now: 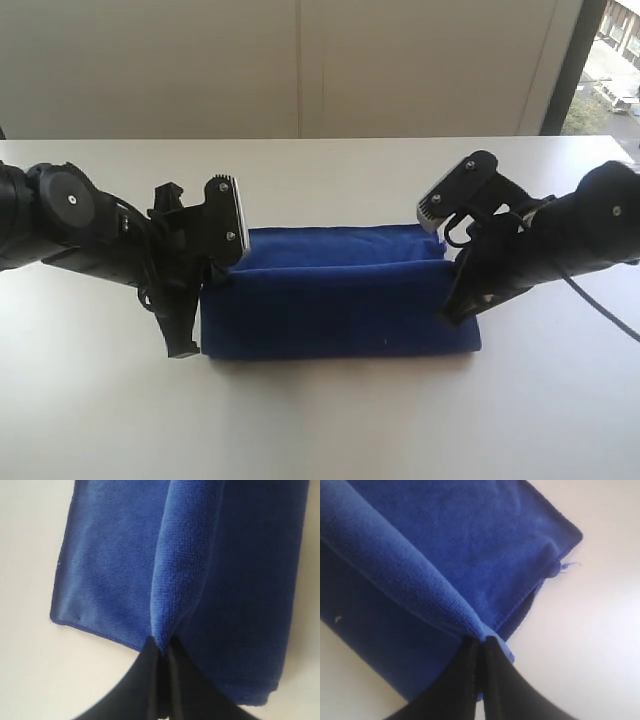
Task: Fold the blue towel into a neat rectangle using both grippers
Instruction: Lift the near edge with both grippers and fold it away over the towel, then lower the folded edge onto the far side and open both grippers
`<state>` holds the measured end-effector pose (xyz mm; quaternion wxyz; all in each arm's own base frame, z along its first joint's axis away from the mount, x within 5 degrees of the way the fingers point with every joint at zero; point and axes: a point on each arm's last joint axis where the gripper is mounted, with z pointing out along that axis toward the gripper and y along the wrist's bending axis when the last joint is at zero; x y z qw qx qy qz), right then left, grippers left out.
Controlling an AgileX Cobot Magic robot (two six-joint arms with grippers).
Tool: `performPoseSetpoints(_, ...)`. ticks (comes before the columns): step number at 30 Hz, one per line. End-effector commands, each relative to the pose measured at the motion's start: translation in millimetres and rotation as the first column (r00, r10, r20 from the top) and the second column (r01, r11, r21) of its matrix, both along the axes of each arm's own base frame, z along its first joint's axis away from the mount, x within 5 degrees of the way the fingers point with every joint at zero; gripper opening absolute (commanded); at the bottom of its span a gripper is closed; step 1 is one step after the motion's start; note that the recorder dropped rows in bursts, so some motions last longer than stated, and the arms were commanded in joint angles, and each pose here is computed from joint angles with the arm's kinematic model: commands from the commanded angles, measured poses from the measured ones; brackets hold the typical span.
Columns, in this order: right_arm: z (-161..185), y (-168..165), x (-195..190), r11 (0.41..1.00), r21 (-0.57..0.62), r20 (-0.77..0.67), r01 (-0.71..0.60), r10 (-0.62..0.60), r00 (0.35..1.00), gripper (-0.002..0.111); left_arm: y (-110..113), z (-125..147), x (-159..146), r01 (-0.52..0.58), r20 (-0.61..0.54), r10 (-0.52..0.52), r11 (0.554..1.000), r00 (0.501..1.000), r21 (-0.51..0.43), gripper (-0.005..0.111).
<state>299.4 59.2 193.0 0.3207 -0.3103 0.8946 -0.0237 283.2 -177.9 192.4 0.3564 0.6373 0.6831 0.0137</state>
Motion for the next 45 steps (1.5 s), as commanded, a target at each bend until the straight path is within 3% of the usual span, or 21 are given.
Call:
performPoseSetpoints(1,-3,0,11,1.000,0.008,0.072,0.028,-0.028,0.997,0.000,1,-6,4,-0.039,0.016,0.039,0.999,0.999,-0.004,0.000)
performPoseSetpoints(15,-12,-1,24,0.999,0.011,0.163,0.050,-0.051,0.985,0.000,4,-12,22,-0.125,0.167,0.124,0.992,0.978,0.000,0.000)
performPoseSetpoints(22,-9,-2,27,0.998,0.016,0.208,0.057,-0.059,0.976,0.000,4,-18,32,-0.101,0.297,0.079,0.993,0.952,0.061,0.000)
performPoseSetpoints(30,-6,-12,42,0.991,0.051,0.197,0.121,-0.128,0.972,0.000,-11,-11,57,-0.143,0.316,0.146,0.989,0.937,-0.033,0.000)
performPoseSetpoints(45,-33,-6,84,0.991,0.043,0.175,0.124,-0.129,0.976,0.000,-24,-48,84,-0.157,0.327,0.149,0.988,0.933,-0.002,0.000)
